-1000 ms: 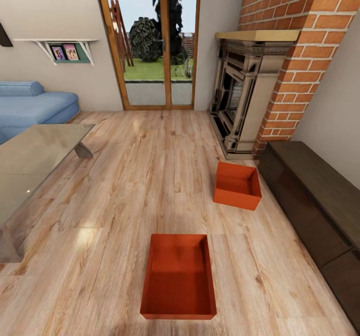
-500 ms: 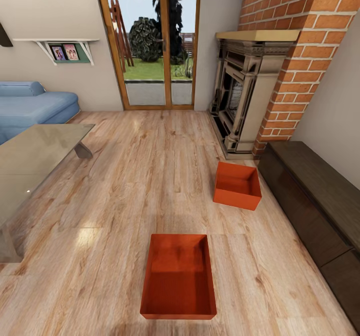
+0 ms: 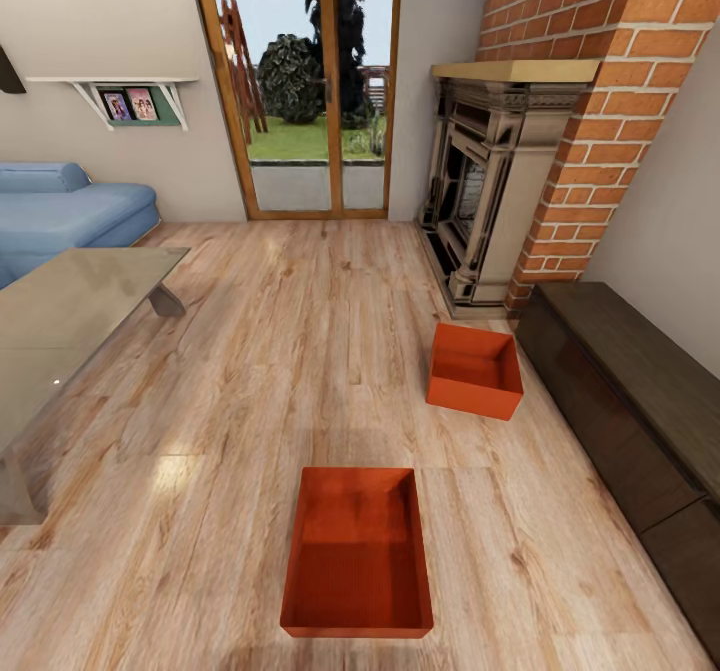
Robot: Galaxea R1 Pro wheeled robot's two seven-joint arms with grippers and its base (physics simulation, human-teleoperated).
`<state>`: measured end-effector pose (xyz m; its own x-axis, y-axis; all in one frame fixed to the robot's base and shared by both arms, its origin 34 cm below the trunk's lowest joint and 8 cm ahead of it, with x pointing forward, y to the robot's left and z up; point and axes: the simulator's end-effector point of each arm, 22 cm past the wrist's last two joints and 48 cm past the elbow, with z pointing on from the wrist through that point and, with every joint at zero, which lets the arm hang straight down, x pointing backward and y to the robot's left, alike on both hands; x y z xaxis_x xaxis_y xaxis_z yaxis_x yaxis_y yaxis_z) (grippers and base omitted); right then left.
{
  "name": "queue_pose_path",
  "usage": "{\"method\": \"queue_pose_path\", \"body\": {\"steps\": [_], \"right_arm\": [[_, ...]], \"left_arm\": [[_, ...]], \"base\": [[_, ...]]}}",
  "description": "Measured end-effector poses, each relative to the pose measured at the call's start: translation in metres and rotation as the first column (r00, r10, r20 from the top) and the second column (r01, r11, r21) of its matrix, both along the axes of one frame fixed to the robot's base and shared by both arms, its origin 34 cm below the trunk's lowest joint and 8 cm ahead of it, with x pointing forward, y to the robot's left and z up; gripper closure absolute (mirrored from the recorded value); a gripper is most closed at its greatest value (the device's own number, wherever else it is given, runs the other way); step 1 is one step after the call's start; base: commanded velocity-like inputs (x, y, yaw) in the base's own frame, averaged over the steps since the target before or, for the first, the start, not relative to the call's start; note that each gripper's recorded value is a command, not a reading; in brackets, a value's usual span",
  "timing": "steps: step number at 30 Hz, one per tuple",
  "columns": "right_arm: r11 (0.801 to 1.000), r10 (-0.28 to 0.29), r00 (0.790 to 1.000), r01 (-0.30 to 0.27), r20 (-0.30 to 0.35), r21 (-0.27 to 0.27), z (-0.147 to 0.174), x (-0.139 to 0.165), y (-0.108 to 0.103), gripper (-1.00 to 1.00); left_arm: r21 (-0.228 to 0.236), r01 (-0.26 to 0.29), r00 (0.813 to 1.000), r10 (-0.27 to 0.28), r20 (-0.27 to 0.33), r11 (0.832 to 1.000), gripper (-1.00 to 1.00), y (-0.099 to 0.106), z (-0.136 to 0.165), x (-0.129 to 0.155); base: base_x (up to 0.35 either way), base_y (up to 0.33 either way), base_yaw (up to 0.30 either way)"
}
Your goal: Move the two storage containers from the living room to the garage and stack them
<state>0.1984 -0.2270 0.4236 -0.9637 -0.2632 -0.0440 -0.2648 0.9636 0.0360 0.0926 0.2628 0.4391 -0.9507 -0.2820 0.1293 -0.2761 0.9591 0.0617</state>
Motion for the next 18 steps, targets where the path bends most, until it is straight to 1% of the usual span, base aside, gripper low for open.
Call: {"method": "queue_pose_path", "body": {"steps": [1, 2, 3, 4, 6, 7, 8, 9, 10, 11, 12, 13, 14, 15, 16, 17, 18], "right_arm": [[1.0, -0.005, 1.0, 0.005, 0.01, 0.001, 0.0, 0.009, 0.002, -1.0], [1.0, -0.019, 0.999, 0.019, 0.032, 0.001, 0.0, 0.032, 0.008, -1.0], [0.999, -0.037, 0.998, 0.037, 0.046, 0.0, 0.001, 0.046, 0.01, -1.0], [0.999, -0.05, 0.998, 0.05, 0.05, 0.0, 0.001, 0.052, 0.01, -1.0], [0.993, -0.114, 0.992, 0.114, 0.059, -0.005, 0.003, 0.07, 0.009, -1.0], [0.992, -0.129, 0.99, 0.13, 0.063, -0.006, 0.003, 0.076, 0.008, -1.0], [0.988, -0.153, 0.985, 0.154, 0.077, -0.009, 0.003, 0.09, 0.007, -1.0], [0.982, -0.184, 0.976, 0.188, 0.12, -0.017, 0.006, 0.125, 0.003, -1.0], [0.981, -0.19, 0.973, 0.194, 0.135, -0.019, 0.007, 0.137, 0.001, -1.0], [0.979, -0.196, 0.967, 0.202, 0.161, -0.022, 0.009, 0.156, 0.001, -1.0], [0.978, -0.2, 0.964, 0.207, 0.174, -0.023, 0.01, 0.167, 0.001, -1.0], [0.976, -0.206, 0.955, 0.216, 0.215, -0.025, 0.015, 0.197, 0.004, -1.0], [0.974, -0.209, 0.946, 0.224, 0.248, -0.032, 0.02, 0.22, 0.004, -1.0], [0.967, -0.215, 0.927, 0.246, 0.308, -0.064, 0.03, 0.259, -0.002, -1.0], [0.965, -0.217, 0.919, 0.253, 0.33, -0.072, 0.035, 0.274, -0.004, -1.0], [0.96, -0.218, 0.907, 0.265, 0.361, -0.087, 0.041, 0.293, -0.008, -1.0], [0.958, -0.22, 0.9, 0.272, 0.376, -0.091, 0.045, 0.303, -0.009, -1.0]], "left_arm": [[0.0, 0.001, 1.0, -0.001, 0.012, 1.0, -1.0, 0.001, -0.001, 0.006], [0.006, 0.005, 0.999, -0.005, 0.047, 1.0, -1.0, 0.005, -0.003, 0.023], [0.013, 0.007, 0.997, -0.008, 0.075, 1.0, -1.0, 0.011, -0.004, 0.038], [0.016, 0.009, 0.996, -0.01, 0.091, 1.0, -1.0, 0.013, -0.005, 0.046], [0.021, 0.014, 0.988, -0.017, 0.155, 1.0, -1.0, 0.019, -0.006, 0.081], [0.021, 0.016, 0.986, -0.019, 0.168, 1.0, -1.0, 0.02, -0.005, 0.09], [0.018, 0.019, 0.983, -0.022, 0.184, 1.0, -1.0, 0.02, -0.005, 0.104], [0.003, 0.024, 0.983, -0.025, 0.181, 1.0, -1.0, 0.017, -0.004, 0.118], [-0.002, 0.025, 0.984, -0.024, 0.175, 1.0, -1.0, 0.016, -0.004, 0.122], [-0.01, 0.026, 0.985, -0.024, 0.173, 1.0, -1.0, 0.015, -0.004, 0.132], [-0.013, 0.026, 0.984, -0.023, 0.176, 1.0, -1.0, 0.014, -0.004, 0.14], [-0.019, 0.026, 0.981, -0.022, 0.194, 0.999, -1.0, 0.012, -0.004, 0.168], [-0.014, 0.026, 0.977, -0.023, 0.214, 1.0, -1.0, 0.012, -0.004, 0.192], [0.039, 0.021, 0.972, -0.029, 0.233, 0.999, -1.0, 0.023, -0.003, 0.229], [0.061, 0.017, 0.965, -0.032, 0.259, 0.998, -1.0, 0.027, 0.0, 0.257], [0.101, 0.011, 0.965, -0.037, 0.258, 0.995, -1.0, 0.036, 0.003, 0.273], [0.119, 0.009, 0.965, -0.04, 0.258, 0.993, -1.0, 0.04, 0.005, 0.283]], "base": [[0.0, 0.0, 0.0], [0.0, 0.0, 0.0], [0.0, 0.0, 0.0], [0.0, 0.0, 0.0], [0.0, 0.0, 0.0], [0.0, 0.0, 0.0], [0.0, 0.0, 0.0], [0.0, 0.0, 0.0], [0.0, 0.0, 0.0], [0.0, 0.0, 0.0], [0.0, 0.0, 0.0], [0.0, 0.0, 0.0], [0.0, 0.0, 0.0], [0.0, 0.0, 0.0], [0.0, 0.0, 0.0], [0.0, 0.0, 0.0], [0.0, 0.0, 0.0]]}}
